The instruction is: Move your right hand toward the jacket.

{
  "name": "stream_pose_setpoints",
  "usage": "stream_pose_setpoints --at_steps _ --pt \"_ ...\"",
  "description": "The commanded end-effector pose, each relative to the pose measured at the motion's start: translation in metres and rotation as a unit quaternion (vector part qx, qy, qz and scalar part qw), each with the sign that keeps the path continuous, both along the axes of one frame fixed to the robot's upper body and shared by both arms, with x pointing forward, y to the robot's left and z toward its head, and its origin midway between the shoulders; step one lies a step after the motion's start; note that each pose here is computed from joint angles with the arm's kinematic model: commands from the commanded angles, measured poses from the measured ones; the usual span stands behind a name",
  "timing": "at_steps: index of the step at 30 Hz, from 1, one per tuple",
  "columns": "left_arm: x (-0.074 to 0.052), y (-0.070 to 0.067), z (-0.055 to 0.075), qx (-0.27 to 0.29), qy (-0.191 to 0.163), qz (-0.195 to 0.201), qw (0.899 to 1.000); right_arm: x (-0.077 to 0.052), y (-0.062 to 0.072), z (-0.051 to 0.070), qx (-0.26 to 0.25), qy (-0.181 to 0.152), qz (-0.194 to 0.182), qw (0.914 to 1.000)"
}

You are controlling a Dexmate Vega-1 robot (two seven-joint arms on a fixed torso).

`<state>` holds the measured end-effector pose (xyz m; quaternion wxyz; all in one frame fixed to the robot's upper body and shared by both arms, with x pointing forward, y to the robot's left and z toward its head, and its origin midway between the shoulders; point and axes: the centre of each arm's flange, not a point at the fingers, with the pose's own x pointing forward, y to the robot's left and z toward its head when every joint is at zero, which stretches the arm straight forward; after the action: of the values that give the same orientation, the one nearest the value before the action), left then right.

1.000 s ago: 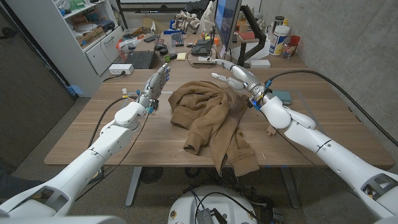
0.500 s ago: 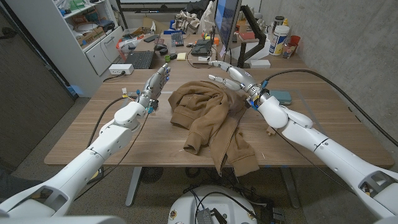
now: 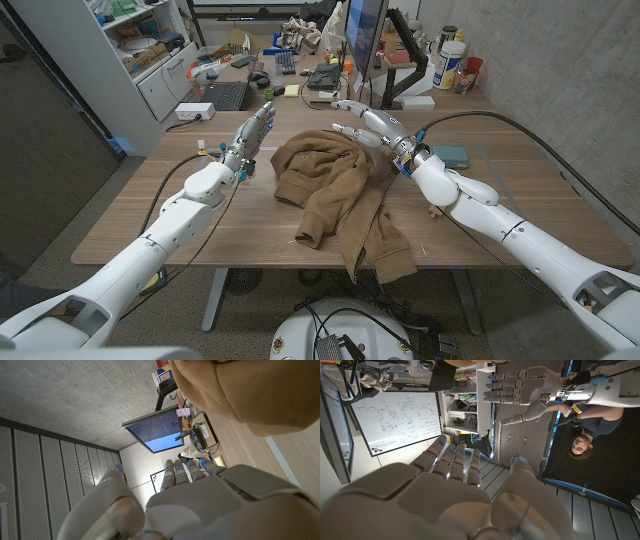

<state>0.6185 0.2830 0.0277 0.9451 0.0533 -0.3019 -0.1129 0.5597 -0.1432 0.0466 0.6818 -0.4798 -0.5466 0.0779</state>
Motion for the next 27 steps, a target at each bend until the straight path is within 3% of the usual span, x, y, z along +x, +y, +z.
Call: stream_pose_setpoints --at_steps 1,27 --pt "0.002 -0.001 0.001 0.003 0.003 -0.004 1.000 0.004 0.006 -0.006 -0.034 -0.004 -0.025 0.9991" --pt "-0.006 -0.008 0.009 0.004 -0.008 -0.009 1.000 0.004 0.010 -0.020 -0.074 -0.025 -0.058 0.9952"
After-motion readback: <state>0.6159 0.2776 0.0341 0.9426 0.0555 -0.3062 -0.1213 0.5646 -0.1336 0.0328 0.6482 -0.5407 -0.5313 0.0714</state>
